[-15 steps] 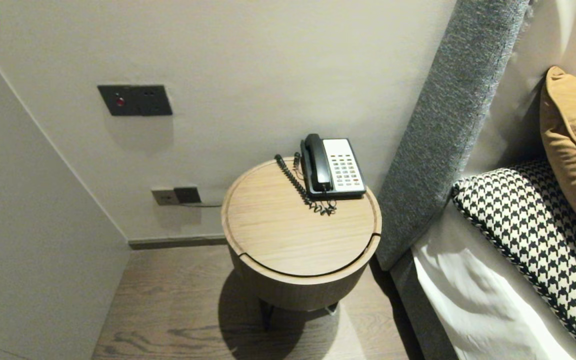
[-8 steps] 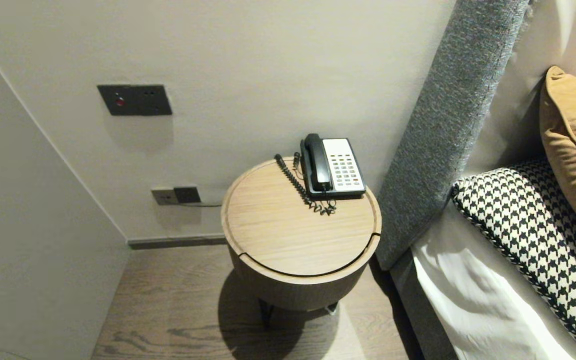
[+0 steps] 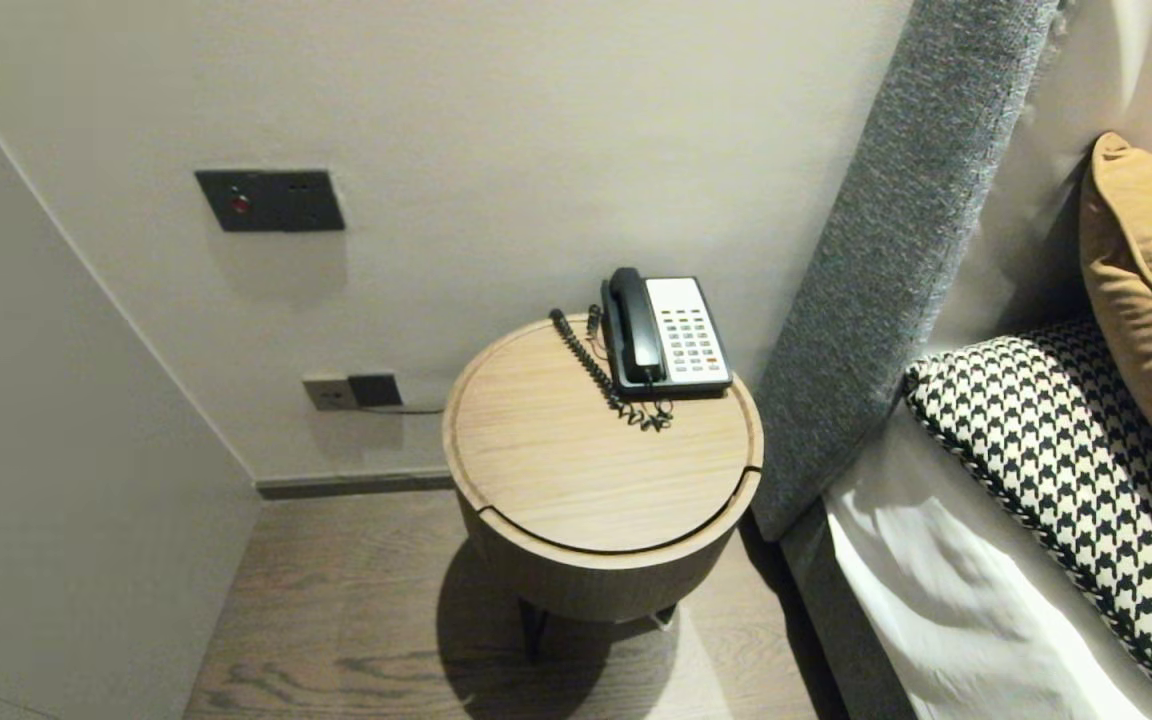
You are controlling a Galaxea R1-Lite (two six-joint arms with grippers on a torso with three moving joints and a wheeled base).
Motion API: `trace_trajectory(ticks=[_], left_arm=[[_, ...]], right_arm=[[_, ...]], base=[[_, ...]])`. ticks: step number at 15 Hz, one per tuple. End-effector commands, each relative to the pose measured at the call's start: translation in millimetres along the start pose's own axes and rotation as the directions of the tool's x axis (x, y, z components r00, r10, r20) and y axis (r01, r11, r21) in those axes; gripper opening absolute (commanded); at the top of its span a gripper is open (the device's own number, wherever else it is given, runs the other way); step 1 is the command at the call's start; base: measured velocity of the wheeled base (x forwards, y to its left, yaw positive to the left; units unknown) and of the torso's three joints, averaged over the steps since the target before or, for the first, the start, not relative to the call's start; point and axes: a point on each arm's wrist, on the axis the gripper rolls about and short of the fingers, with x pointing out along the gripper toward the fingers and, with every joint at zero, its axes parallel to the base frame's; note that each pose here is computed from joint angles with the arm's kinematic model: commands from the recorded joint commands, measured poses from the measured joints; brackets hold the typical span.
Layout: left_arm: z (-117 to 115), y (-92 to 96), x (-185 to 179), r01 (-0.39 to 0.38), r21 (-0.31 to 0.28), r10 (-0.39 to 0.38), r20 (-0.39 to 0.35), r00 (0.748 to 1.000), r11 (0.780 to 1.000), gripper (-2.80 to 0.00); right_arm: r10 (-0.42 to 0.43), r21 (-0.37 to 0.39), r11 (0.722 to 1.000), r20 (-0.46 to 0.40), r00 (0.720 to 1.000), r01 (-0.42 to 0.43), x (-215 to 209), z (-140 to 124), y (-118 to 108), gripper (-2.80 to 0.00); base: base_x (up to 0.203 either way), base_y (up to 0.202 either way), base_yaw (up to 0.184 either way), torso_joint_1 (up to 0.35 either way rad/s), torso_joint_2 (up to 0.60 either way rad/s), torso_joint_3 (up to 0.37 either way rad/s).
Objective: Open the nightstand drawer
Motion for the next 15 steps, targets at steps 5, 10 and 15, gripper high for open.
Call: trace_trajectory(ticks=[5, 10, 15], left_arm=[[0.0, 0.0, 0.2, -0.002, 0.000, 0.002, -0.001, 1.000, 1.000, -2.80], [0.0, 0.0, 0.2, 0.000, 0.000, 0.000, -0.002, 1.000, 1.000, -2.80], [-0.1, 0.0, 0.2, 0.000, 0.000, 0.000, -0.003, 1.000, 1.000, -2.80]], right_arm=[[-0.001, 0.001, 1.000, -0.042, 0.999, 0.001, 2.2, -11.5, -0.3, -2.80], [-0.001, -0.001, 1.000, -0.042, 0.999, 0.001, 2.2, -11.5, -0.3, -2.80], [0.002, -0.008, 1.000, -0.034, 0.999, -0.002, 2.0, -10.5, -0.2, -2.80]], base=[[0.000, 0.000, 0.000, 0.000, 0.00, 0.000], [0.000, 0.000, 0.000, 0.000, 0.00, 0.000], [0.000, 0.000, 0.000, 0.000, 0.00, 0.000]])
